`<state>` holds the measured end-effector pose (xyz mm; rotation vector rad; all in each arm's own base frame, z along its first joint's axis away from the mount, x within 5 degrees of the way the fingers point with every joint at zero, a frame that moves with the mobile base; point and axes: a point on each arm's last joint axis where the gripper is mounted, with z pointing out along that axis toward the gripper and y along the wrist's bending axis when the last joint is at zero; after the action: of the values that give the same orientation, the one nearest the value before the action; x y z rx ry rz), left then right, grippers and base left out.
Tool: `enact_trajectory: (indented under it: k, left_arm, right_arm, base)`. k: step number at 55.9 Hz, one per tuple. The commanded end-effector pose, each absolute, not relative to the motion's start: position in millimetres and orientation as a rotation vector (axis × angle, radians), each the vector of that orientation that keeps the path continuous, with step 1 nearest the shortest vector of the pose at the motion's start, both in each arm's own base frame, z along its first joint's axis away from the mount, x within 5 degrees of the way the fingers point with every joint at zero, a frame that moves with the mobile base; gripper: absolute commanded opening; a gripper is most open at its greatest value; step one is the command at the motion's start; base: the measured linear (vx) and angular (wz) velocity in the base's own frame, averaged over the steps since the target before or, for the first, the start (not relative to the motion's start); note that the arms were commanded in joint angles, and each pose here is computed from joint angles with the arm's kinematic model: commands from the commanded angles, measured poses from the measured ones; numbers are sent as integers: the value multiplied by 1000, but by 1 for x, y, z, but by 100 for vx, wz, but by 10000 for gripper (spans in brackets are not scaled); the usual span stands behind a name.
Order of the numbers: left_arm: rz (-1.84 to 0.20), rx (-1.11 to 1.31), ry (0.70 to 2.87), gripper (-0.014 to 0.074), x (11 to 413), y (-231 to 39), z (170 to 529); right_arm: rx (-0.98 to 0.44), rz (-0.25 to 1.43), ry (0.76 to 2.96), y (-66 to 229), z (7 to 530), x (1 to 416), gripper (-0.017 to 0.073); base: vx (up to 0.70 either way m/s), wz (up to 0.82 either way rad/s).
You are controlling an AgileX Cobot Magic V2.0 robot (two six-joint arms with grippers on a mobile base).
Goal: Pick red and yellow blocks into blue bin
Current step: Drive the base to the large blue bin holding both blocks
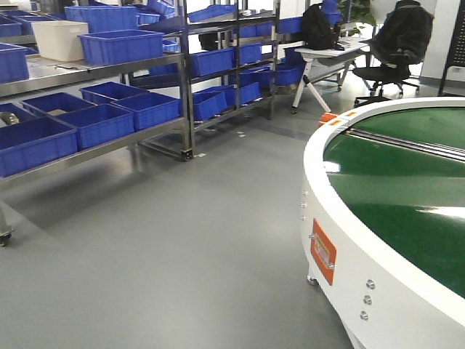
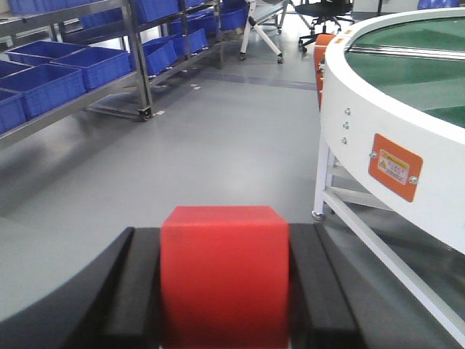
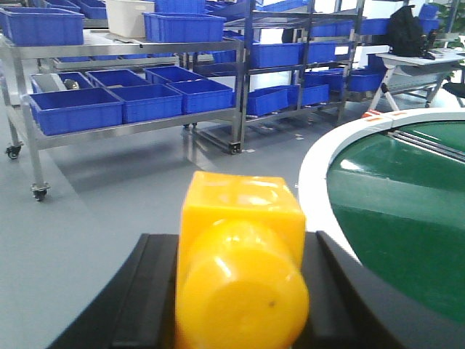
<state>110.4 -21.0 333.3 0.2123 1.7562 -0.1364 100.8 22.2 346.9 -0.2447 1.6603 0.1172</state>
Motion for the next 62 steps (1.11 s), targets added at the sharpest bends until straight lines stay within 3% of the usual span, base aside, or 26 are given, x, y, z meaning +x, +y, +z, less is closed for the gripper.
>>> enact_trajectory:
  k: [1, 29, 62]
  left_arm:
    - [-136, 162, 1657, 1, 111, -19, 350]
    - [-136, 162, 1657, 1, 111, -19, 350]
    - [-136, 162, 1657, 1, 111, -19, 350]
  right_arm:
    - [-220, 102, 1553, 20, 364, 101, -10]
    - [-220, 102, 1553, 20, 364, 101, -10]
    - [-220, 102, 1553, 20, 364, 101, -10]
  base:
    - [-3, 16]
    - [3, 18]
    - [16, 46]
